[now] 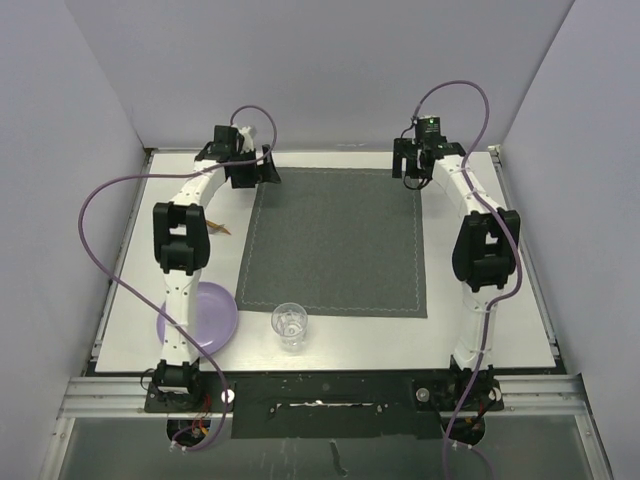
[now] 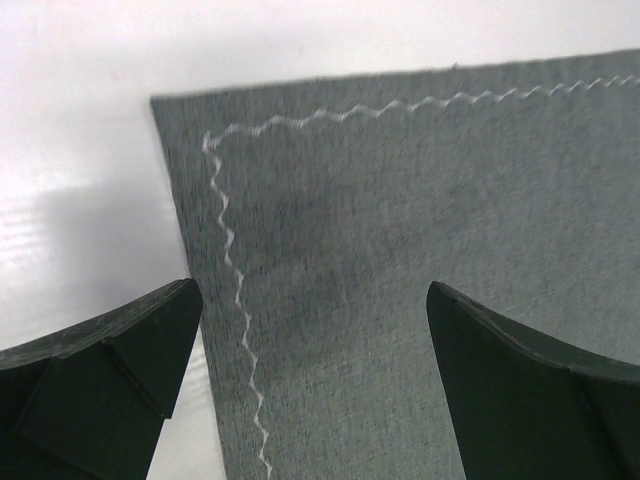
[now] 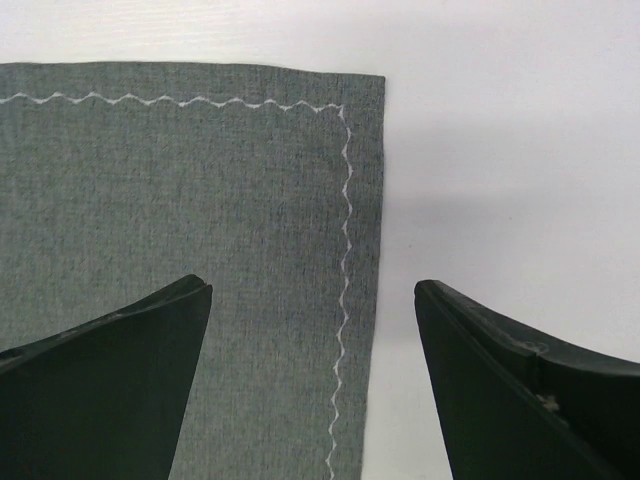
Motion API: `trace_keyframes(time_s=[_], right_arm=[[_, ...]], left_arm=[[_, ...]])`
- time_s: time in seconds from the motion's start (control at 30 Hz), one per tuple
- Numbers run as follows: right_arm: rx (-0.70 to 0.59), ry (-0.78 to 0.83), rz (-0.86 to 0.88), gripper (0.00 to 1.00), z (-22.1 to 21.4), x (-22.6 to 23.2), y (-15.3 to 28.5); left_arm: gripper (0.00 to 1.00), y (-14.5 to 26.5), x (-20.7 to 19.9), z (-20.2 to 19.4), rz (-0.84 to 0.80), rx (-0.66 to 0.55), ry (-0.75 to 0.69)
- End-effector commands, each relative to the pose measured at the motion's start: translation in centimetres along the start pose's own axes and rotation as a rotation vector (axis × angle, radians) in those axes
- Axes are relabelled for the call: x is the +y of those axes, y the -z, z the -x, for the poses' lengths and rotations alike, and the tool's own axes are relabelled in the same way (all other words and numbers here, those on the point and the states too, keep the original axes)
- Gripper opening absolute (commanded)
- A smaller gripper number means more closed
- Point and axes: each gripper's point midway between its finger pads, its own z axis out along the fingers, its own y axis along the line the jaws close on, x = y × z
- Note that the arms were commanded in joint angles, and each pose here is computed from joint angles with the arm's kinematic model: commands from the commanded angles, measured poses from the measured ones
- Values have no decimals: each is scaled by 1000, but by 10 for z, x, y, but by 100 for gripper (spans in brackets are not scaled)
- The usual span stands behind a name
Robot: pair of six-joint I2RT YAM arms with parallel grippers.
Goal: Set the dinner table for one person
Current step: Flatten out the napkin at the center of the board.
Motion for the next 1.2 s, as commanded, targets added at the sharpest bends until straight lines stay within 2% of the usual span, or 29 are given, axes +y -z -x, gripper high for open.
trace_keyframes(time_s=[0.0, 0.1, 0.17, 0.27, 0.37, 0.4, 0.43, 0.5, 0.53, 0.8, 1.17], right_arm=[[-203, -48, 68, 78, 50, 21, 94], [-186, -61, 126, 68, 27, 35, 119], [-169, -67, 158, 58, 9, 41, 135], [-149, -89, 236, 36, -20, 51, 159], [-94, -127, 323, 8, -56, 64, 173], [-73, -141, 342, 0, -69, 68, 177], [-50, -154, 357, 0, -83, 70, 180], [-7, -166, 369, 0, -115, 72, 180], [5, -172, 361, 0, -127, 69, 181], [103, -201, 306, 0, -190, 53, 184], [201, -283, 292, 0, -226, 54, 177]], left_arm=[[97, 93, -60, 66, -49, -232, -57], [96, 128, -78, 60, -66, -272, -41], [96, 147, -89, 52, -75, -295, -35], [95, 172, -104, 38, -76, -321, -45], [87, 191, -120, 15, -88, -319, -50], [80, 197, -127, 8, -98, -325, -59], [70, 203, -134, 1, -107, -332, -65], [18, 213, -145, -14, -128, -340, -69], [0, 217, -148, -21, -133, -339, -64], [0, 242, -164, -65, -154, -329, -71], [0, 234, -154, -90, -129, -269, -61]])
